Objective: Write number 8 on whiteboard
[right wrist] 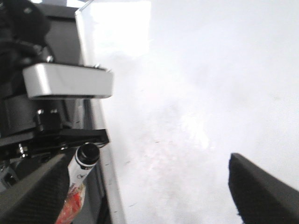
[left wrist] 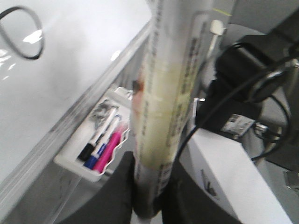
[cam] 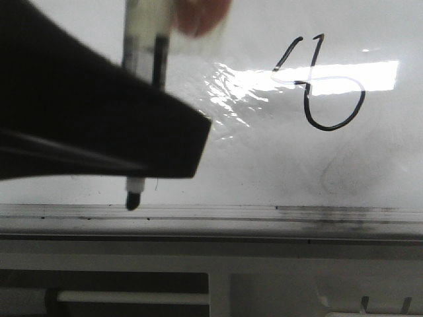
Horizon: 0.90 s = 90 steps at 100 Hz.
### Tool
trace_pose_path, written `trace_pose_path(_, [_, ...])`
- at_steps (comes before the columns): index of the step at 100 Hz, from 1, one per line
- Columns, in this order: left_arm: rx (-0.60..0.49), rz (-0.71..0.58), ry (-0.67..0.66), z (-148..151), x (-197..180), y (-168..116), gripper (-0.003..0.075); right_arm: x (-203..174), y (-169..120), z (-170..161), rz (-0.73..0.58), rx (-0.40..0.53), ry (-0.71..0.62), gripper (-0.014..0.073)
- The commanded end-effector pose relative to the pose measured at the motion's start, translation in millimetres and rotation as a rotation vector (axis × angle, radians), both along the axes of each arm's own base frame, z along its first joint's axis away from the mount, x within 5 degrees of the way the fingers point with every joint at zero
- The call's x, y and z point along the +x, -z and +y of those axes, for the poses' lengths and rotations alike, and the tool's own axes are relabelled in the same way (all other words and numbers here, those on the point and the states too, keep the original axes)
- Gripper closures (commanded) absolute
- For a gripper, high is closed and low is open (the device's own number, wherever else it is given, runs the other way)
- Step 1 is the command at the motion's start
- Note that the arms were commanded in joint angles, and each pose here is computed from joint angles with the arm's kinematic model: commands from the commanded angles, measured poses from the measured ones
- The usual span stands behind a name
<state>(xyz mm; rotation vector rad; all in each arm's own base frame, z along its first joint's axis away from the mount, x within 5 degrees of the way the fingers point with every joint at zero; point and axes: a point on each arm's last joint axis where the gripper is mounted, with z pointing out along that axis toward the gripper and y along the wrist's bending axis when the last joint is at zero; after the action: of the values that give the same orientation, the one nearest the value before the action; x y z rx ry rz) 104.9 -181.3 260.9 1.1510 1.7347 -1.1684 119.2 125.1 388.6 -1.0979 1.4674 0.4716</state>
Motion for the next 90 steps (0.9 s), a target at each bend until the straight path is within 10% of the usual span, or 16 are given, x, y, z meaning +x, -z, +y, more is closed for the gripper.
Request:
trace_pose_path(1, [-0.026, 0.081, -0.139, 1, 9, -6, 0.0741, -7, -27, -21, -0.108, 0.102, 0.099, 0.0071])
trace_pose_path(23, [-0.018, 0.150, -0.337, 1, 28, -5, 0.0741, -30, -40, -44, -0.166, 0.168, 0.154, 0.0664])
trace_pose_path(90, [0.124, 0.149, -0.769, -10, 92, -5, 0.0741, -37, -35, -42, -0.089, 0.154, 0.100, 0.0658])
